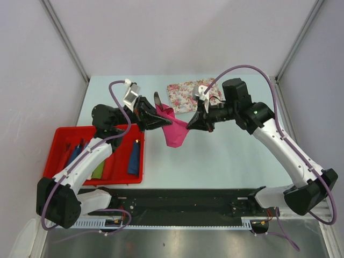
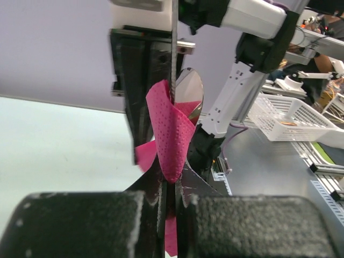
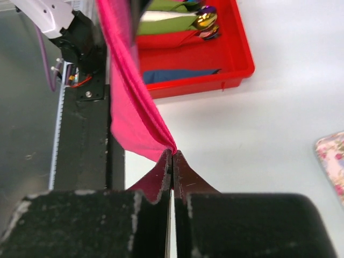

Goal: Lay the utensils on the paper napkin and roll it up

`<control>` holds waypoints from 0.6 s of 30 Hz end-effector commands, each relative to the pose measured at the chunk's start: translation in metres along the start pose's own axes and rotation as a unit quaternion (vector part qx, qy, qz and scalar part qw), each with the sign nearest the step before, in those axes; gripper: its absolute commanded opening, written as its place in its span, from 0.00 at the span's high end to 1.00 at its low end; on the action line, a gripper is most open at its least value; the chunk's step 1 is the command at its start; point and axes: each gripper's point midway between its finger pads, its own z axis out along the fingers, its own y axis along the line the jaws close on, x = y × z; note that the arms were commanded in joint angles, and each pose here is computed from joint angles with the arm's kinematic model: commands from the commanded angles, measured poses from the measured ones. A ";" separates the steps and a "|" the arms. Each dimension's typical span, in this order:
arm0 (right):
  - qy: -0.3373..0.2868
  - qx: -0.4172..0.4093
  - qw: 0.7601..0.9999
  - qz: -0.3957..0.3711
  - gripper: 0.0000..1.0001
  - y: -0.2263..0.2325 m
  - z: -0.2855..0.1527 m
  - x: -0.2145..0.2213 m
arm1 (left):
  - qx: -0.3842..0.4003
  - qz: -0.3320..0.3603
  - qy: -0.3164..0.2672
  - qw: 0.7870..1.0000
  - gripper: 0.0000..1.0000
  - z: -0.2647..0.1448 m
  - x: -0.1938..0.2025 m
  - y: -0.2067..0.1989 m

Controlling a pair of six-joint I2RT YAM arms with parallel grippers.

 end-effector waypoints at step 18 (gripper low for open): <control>-0.074 -0.021 0.991 -0.105 1.00 -0.009 0.039 -0.028 | 0.052 -0.012 -0.017 0.998 1.00 0.020 -0.011 -0.042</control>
